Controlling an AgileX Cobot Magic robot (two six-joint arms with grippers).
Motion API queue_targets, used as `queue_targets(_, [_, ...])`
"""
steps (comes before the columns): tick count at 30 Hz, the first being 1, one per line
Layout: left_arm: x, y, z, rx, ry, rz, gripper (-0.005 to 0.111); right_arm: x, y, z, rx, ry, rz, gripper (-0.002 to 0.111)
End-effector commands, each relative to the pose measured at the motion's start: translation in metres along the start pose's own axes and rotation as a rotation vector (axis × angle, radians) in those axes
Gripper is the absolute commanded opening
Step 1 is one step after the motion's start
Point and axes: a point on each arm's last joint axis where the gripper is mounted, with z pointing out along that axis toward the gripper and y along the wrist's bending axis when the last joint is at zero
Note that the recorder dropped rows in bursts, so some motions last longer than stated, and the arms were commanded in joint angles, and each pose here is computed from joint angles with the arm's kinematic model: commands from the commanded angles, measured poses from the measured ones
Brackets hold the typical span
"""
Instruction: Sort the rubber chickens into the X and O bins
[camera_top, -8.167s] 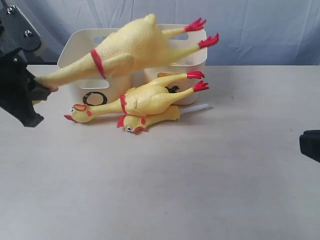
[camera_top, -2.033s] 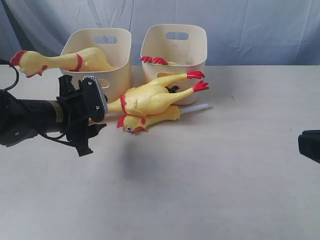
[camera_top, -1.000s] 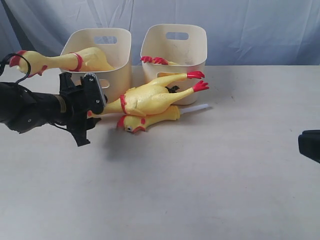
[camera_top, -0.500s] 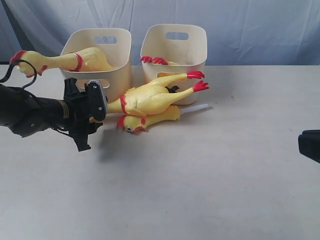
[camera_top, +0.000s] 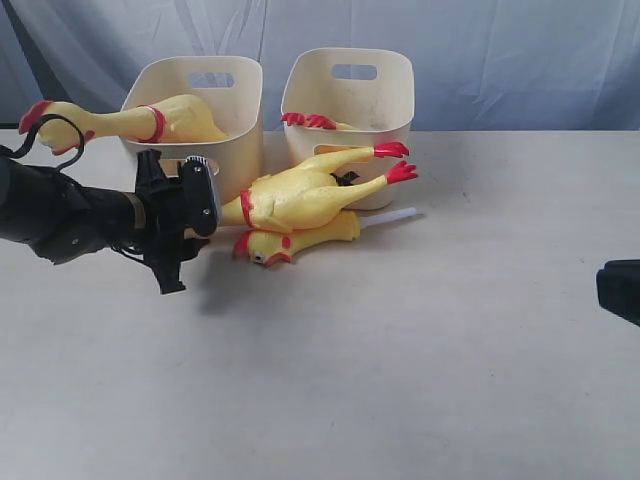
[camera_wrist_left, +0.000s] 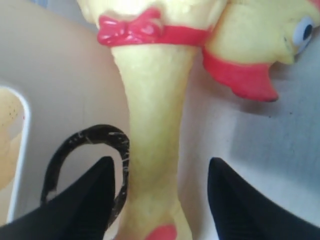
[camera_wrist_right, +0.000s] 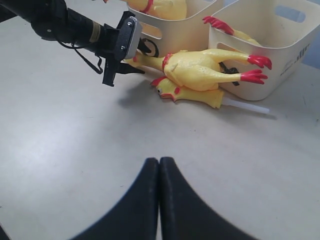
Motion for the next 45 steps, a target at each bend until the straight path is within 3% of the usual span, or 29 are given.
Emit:
queue_targets(1, [0.003,-0.001,0.001,0.013,0.017,0.004,0.053,-0.002,0.000,0.000,-0.003,-0.011,0.003,-0.001])
queue_targets(18, [0.006,-0.005,0.011,0.043,0.032,0.031,0.052,-0.002,0.000,0.000,-0.003,-0.011,0.003,-0.001])
queue_targets(33, [0.007,-0.003,0.011,0.049,0.051,0.038,0.000,-0.002,0.000,0.000,-0.003,-0.011,0.003,-0.001])
queue_targets(41, [0.005,0.007,-0.003,0.043,0.102,0.034,0.000,-0.002,0.000,0.000,-0.003,-0.011,0.003,-0.001])
queue_targets(45, [-0.012,0.012,-0.019,0.040,0.122,0.042,0.000,-0.002,0.000,0.000,-0.003,-0.011,0.003,-0.001])
